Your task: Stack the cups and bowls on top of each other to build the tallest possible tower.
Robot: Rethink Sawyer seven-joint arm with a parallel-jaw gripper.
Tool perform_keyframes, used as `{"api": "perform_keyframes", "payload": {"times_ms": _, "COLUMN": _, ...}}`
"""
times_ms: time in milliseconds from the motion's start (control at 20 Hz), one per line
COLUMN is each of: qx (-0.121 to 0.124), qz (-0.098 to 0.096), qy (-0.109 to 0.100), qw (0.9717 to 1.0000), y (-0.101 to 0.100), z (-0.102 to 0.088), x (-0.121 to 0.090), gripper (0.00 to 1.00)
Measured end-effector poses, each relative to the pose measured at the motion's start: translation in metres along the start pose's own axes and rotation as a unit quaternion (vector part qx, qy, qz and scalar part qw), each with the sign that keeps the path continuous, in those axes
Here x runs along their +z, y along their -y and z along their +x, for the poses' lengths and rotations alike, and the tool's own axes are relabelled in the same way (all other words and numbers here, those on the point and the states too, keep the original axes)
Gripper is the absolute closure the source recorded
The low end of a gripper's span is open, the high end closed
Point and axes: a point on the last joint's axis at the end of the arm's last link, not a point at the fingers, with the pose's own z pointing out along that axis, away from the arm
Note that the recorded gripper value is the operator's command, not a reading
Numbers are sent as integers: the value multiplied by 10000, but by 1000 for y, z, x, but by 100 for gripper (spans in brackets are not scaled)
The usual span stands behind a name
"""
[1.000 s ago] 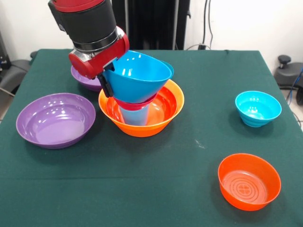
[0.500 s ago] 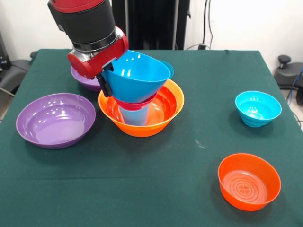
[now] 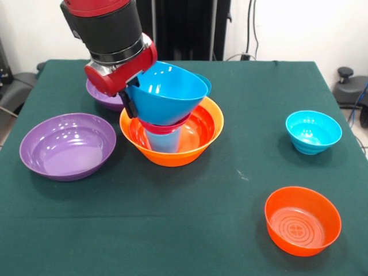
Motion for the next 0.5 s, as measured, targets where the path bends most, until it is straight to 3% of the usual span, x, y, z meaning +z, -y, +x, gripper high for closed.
{"api": "perform_keyframes", "payload": {"times_ms": 500, "qx": -82, "qz": -10, "qy": -16, "qw": 10000, "y": -7, "z": -9, "x": 2, "gripper": 100}}
